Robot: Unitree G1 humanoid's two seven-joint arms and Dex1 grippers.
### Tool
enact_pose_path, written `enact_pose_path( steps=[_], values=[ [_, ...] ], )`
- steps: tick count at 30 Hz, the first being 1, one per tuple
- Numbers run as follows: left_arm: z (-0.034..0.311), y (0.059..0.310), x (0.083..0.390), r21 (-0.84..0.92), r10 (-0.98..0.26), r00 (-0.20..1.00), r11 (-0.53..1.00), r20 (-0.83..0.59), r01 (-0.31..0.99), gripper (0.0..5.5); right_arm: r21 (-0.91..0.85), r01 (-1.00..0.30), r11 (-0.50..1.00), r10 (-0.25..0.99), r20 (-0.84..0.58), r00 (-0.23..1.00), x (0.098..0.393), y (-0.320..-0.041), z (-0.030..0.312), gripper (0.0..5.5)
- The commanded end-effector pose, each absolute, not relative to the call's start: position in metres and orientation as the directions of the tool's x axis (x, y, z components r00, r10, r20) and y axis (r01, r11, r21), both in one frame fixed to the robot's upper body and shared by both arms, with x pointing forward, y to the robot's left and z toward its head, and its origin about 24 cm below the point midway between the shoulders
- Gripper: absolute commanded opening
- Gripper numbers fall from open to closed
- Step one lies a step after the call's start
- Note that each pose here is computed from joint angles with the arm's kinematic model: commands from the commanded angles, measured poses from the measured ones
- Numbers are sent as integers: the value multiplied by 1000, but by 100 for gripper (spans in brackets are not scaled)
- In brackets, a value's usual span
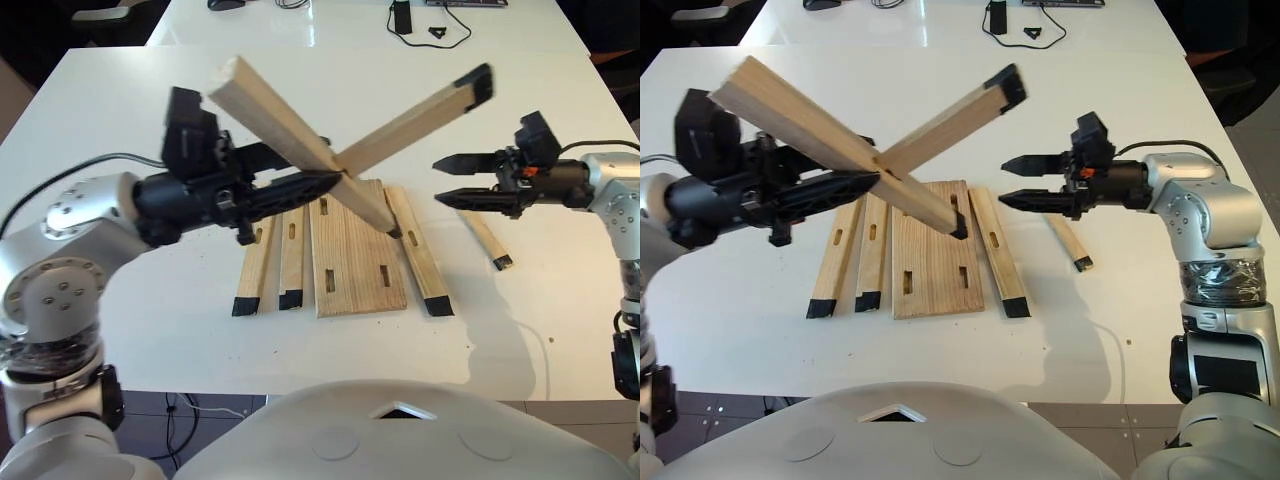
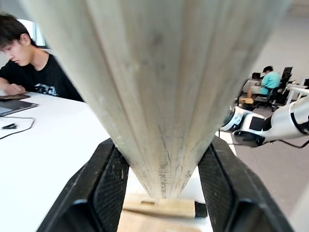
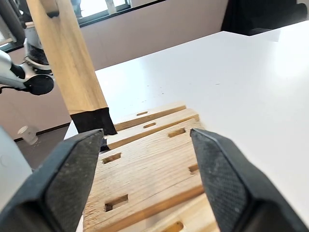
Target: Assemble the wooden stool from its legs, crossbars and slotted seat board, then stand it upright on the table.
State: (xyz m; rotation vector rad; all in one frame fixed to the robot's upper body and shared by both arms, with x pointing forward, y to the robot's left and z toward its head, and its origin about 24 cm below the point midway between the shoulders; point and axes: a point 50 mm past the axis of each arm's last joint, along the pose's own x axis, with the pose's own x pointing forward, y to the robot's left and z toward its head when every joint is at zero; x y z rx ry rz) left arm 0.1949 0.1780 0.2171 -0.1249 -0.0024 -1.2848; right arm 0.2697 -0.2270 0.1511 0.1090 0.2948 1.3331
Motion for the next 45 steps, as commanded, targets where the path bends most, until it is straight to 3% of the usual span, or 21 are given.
enact_pose_path(
  steps=[1, 10, 22, 31, 45],
  values=[
    [213, 194, 182, -74, -960, 273, 277, -55, 958, 202, 262, -910, 323, 945, -143, 294, 266, -243, 149, 331],
    [172, 190, 173, -48, -946, 236, 252, -221, 966, 202, 268, -898, 349, 936, -150, 319, 259, -238, 136, 331],
    [148, 187, 174, 6, -925, 234, 244, -299, 970, 202, 248, -908, 338, 937, -178, 301, 261, -233, 133, 331],
    [122, 184, 166, 53, -875, 117, 105, -470, 993, 202, 238, -908, 345, 935, -173, 310, 263, -233, 133, 331],
    [116, 187, 194, -80, -856, -35, 8, -516, 997, 202, 252, -903, 349, 935, -163, 316, 259, -224, 122, 331]
  ],
)
